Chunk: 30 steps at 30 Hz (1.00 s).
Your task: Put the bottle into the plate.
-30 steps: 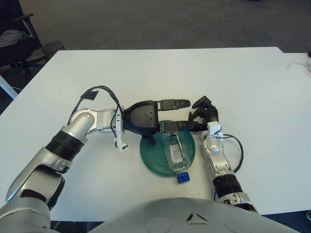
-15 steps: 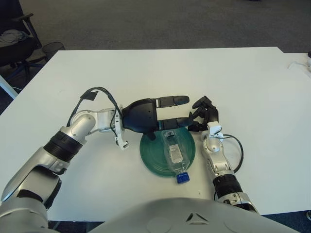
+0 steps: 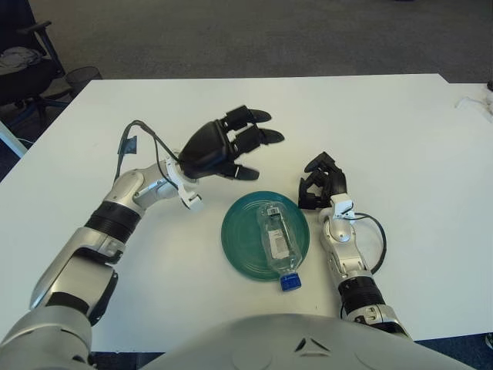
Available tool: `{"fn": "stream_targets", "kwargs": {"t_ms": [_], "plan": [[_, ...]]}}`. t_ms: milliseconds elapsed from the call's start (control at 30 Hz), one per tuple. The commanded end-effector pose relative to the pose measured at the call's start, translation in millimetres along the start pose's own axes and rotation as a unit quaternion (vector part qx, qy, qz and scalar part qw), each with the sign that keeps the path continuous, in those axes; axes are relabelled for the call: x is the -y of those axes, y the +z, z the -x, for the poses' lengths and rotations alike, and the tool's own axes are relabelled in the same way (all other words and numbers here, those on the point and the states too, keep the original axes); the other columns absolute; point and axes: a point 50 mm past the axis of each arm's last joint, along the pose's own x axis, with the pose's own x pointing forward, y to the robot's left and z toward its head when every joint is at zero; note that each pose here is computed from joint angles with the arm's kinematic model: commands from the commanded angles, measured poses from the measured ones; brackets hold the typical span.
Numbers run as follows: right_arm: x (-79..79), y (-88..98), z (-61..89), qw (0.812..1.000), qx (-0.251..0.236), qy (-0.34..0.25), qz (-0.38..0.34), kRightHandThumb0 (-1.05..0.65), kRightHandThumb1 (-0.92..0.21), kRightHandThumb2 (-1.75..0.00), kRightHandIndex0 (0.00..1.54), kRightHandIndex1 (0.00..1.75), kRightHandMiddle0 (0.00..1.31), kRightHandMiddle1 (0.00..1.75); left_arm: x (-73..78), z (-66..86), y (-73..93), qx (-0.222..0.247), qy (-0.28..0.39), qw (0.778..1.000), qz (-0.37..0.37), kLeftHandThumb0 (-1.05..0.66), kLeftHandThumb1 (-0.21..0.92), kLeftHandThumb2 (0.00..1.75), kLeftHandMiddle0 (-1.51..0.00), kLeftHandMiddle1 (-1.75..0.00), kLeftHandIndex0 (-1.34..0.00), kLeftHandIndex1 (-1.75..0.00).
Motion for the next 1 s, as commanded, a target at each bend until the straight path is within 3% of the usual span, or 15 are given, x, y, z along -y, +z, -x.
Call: {"fn": "stream_targets", "kwargs": {"t_ms": [0,100,167,333,500,733,867,967], "plan": [[6.7,-32.6,15.5,0.996,-0.090,0.003,-0.026,0.00,-0.05,-1.61,0.82,1.70,0.59,1.75,-36.2,21.7,-51.9,-0.262,0.361,0.878,0.171,-0.42,0.54,1.02,-0.79,-1.72,-0.44,-1.73],[6.8,-32.3,16.0,0.996,-0.087,0.006,-0.034,0.00,-0.06,-1.60,0.82,1.69,0.58,1.75,-31.9,24.2,-54.8,-0.303,0.416,0.834,0.200,-0.43,0.46,1.12,-0.94,-1.74,-0.49,-1.74],[6.9,-32.2,16.5,0.996,-0.085,0.005,-0.032,0.00,-0.06,-1.60,0.81,1.70,0.58,1.75,-29.7,27.0,-55.7,-0.316,0.427,0.821,0.208,-0.43,0.44,1.16,-1.00,-1.74,-0.51,-1.74],[7.6,-32.1,17.2,0.996,-0.084,0.001,-0.021,0.00,-0.07,-1.60,0.80,1.71,0.57,1.75,-19.8,37.4,-58.5,-0.354,0.431,0.799,0.222,-0.44,0.40,1.21,-1.09,-1.75,-0.54,-1.75],[7.8,-32.1,17.8,0.996,-0.087,0.003,-0.022,0.00,-0.08,-1.58,0.80,1.71,0.57,1.75,5.8,61.7,-61.3,-0.406,0.407,0.781,0.245,-0.45,0.37,1.24,-1.14,-1.75,-0.56,-1.75],[7.9,-33.0,17.7,0.996,-0.091,-0.001,-0.020,0.00,-0.10,-1.56,0.78,1.70,0.55,1.75,24.1,77.1,-64.3,-0.436,0.383,0.765,0.279,-0.46,0.34,1.28,-1.16,-1.75,-0.58,-1.75],[8.0,-33.6,17.6,0.995,-0.095,0.004,-0.019,0.00,-0.10,-1.55,0.79,1.69,0.55,1.75,62.0,97.0,-55.4,-0.504,0.343,0.737,0.290,-0.46,0.33,1.30,-1.17,-1.75,-0.60,-1.75],[8.3,-33.6,17.3,0.995,-0.095,0.006,-0.023,0.00,-0.10,-1.55,0.79,1.68,0.55,1.75,72.4,102.2,-50.5,-0.523,0.332,0.730,0.291,-0.46,0.32,1.31,-1.17,-1.75,-0.60,-1.75]]}}
